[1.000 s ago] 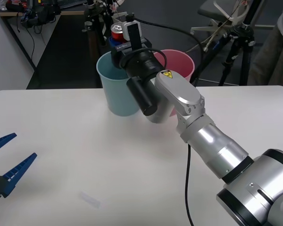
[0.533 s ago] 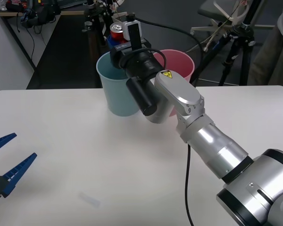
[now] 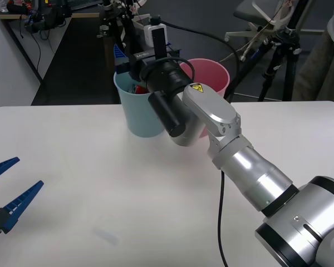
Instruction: Grasp the object on the table and drop it into the matching bin: aluminum can to the light blue bin, PET bottle to the pink bin.
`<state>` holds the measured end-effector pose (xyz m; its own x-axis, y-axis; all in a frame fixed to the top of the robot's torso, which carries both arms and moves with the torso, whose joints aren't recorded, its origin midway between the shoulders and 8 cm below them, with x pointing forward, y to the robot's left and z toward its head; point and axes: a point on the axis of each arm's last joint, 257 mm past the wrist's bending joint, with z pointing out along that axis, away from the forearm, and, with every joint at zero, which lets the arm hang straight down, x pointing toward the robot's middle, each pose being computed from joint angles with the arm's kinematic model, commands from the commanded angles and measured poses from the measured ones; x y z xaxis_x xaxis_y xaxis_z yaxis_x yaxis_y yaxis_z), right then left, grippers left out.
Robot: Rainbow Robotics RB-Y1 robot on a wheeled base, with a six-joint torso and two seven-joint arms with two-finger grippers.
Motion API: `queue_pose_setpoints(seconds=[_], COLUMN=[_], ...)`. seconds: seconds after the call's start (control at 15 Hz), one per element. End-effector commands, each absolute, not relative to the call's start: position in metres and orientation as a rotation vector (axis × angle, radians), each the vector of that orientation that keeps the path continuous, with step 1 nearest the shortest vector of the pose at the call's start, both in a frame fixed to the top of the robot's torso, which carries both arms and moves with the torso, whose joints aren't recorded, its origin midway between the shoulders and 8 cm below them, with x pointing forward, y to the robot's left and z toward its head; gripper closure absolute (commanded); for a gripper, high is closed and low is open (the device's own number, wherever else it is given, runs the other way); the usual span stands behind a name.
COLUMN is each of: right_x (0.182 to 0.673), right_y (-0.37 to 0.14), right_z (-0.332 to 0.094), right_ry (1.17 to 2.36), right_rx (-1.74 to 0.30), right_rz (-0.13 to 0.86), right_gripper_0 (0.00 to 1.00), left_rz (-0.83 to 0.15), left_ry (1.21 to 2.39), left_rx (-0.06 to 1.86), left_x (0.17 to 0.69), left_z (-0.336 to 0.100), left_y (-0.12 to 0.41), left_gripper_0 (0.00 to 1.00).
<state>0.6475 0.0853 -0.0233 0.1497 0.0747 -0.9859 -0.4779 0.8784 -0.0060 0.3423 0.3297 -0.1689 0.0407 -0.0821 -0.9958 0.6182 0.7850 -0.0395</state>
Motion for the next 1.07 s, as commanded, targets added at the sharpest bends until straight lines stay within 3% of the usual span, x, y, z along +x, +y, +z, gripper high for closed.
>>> queue_pose_setpoints(seconds=[0.07,0.6,1.07], right_x=[0.647,0.637,0.568], right_y=[0.086,0.088,0.056], right_z=[-0.023,-0.02,-0.028], right_ry=[1.367,1.342,1.235], right_rx=[-0.358,-0.367,-0.404], right_rz=[0.408,0.414,0.503], right_gripper_0=[0.0,0.0,0.0], left_rz=[-0.567,-0.567,-0.567], left_ry=[1.441,1.441,1.441], left_rx=[0.465,0.465,0.465], left_x=[0.342,0.342,0.342], left_z=[-0.169,-0.169,-0.169], left_y=[0.33,0.33,0.33], left_gripper_0=[0.0,0.0,0.0])
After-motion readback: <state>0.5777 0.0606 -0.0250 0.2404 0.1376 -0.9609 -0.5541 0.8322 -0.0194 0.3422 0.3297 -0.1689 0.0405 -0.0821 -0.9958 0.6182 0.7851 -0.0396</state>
